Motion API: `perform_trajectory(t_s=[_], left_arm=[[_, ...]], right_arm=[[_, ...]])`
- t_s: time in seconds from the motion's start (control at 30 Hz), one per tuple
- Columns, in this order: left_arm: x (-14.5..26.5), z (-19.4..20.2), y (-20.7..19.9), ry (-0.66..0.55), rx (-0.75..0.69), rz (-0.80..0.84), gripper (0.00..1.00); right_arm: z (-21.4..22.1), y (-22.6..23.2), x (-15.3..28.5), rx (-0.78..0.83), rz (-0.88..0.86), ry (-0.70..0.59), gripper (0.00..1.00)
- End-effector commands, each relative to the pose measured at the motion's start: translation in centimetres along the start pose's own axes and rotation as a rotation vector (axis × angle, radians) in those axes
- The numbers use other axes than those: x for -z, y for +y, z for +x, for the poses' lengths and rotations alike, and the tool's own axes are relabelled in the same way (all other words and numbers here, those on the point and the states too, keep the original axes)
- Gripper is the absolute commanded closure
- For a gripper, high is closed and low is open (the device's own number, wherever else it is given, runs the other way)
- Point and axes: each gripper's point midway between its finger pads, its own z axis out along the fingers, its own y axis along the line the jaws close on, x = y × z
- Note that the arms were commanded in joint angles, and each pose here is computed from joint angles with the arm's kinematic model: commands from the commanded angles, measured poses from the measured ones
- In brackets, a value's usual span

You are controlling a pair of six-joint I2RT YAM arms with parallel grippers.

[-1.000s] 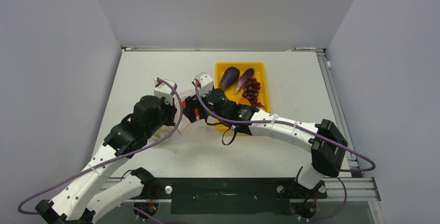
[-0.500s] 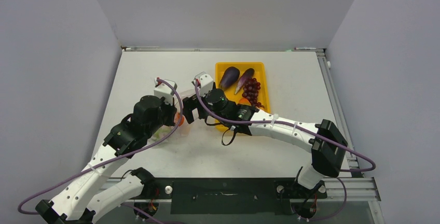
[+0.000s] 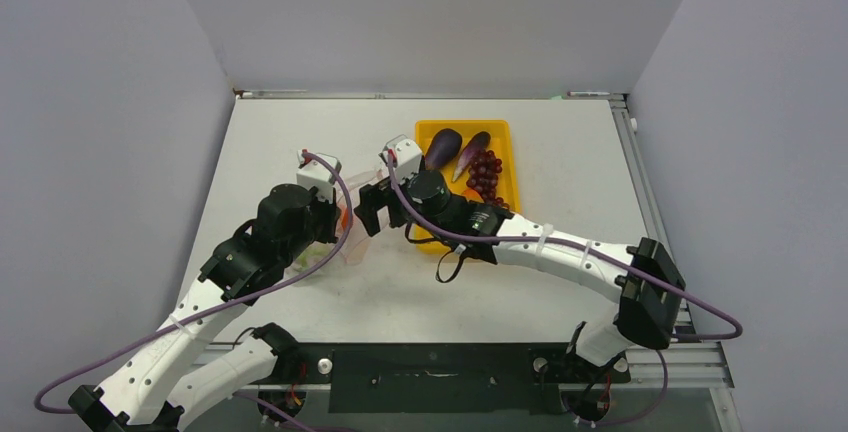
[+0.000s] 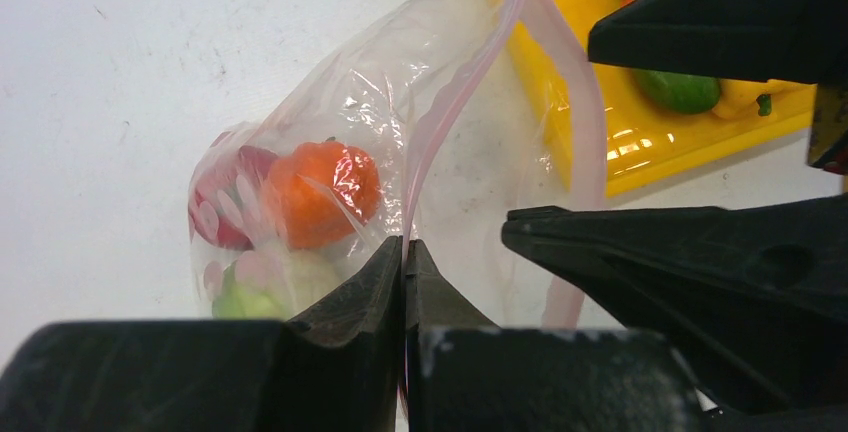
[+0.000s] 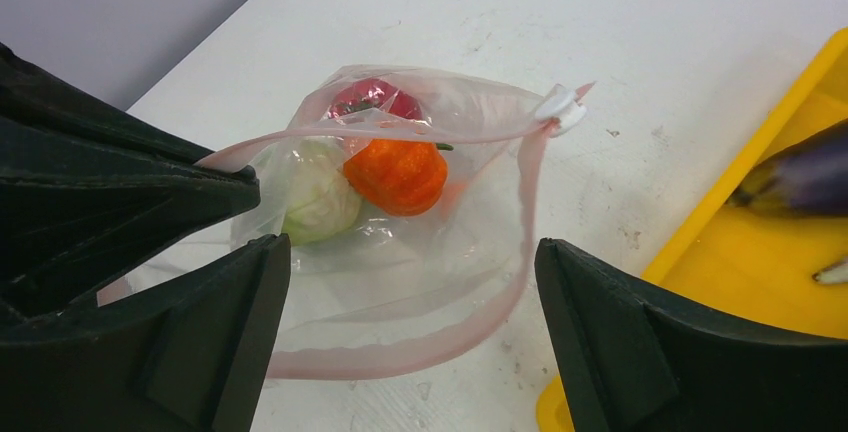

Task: Place the food in the zip-top bag and seal the zipper
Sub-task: Pick up the fake vegetable from the bin.

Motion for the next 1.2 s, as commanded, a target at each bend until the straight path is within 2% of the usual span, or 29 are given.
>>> perform_trajectory(t_s=[0.0,0.5,0.9,1.17], left_arm=[[-0.2,-1.2,-0.3,-0.050,0.010,0.015,1.00],[-0.2,-1.2,-0.3,-0.048,0.010,0.015,1.00],[-0.2,-1.2,-0.3,-0.048,0.011,0.015,1.00],[-0.3,-1.2,-0.3,-0.047,0.010,0.015,1.00]], right_arm=[[-3.4,-0.3,2.8,-0.013,0.020,-0.101,0.04],[-1.7,-5.3,6.5,0.003,0.206,-0.082,0.04],[2.1,-13.9,8.9,-0.115,0.449,-0.008,0.05],[5.0,-18.1,10.7,-0.124,0.667,0.050,0.04]])
